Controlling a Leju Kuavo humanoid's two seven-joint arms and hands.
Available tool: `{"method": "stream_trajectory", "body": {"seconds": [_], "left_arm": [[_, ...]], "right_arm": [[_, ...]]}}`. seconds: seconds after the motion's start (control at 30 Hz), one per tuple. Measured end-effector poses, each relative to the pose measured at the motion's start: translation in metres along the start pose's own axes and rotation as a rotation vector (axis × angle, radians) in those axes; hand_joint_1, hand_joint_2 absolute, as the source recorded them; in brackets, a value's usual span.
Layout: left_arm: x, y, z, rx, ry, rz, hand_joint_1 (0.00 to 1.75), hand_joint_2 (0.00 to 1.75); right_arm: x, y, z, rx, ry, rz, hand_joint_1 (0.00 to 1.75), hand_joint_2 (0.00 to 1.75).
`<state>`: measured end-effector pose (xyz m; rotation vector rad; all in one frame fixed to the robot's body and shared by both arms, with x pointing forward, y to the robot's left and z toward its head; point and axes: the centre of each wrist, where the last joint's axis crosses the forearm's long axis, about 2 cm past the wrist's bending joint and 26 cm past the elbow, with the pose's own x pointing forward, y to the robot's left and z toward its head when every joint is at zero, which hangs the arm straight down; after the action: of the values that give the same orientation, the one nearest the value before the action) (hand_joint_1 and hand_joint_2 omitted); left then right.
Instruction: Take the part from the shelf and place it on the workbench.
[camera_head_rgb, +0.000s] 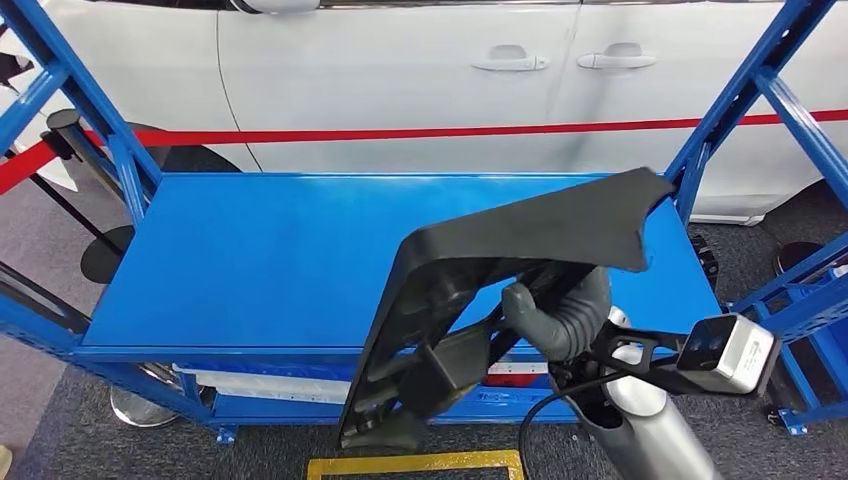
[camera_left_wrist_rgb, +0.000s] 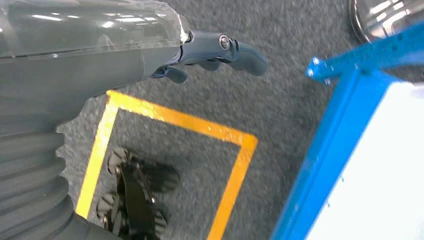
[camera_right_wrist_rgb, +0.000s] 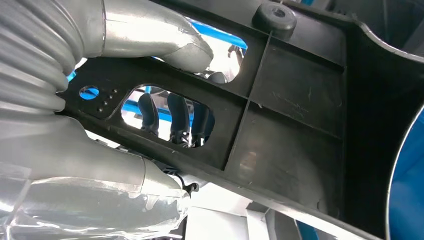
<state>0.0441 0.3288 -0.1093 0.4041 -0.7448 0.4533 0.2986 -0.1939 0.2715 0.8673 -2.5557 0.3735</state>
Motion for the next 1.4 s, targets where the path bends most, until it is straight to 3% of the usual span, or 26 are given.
{"method": "stream_trajectory", "body": {"seconds": [0.2,0.53,1.4], "left_arm": [[0.002,0.0,-0.001,0.02,-0.008,-0.013,0.0,1.75],[0.0,0.001,0.0,0.032,-0.005,-0.021,0.0,1.75],[0.002,0.002,-0.002,0.042,0.003,-0.026,0.0,1.75]], "right_arm": [[0.009,-0.026,-0.003,0.016,0.042,0.053,1.24,1.75],[0.019,-0.037,-0.011,0.017,0.045,0.086,1.24,1.75],[0.028,-0.004,-0.018,0.063,-0.035,0.102,1.24,1.75]]}}
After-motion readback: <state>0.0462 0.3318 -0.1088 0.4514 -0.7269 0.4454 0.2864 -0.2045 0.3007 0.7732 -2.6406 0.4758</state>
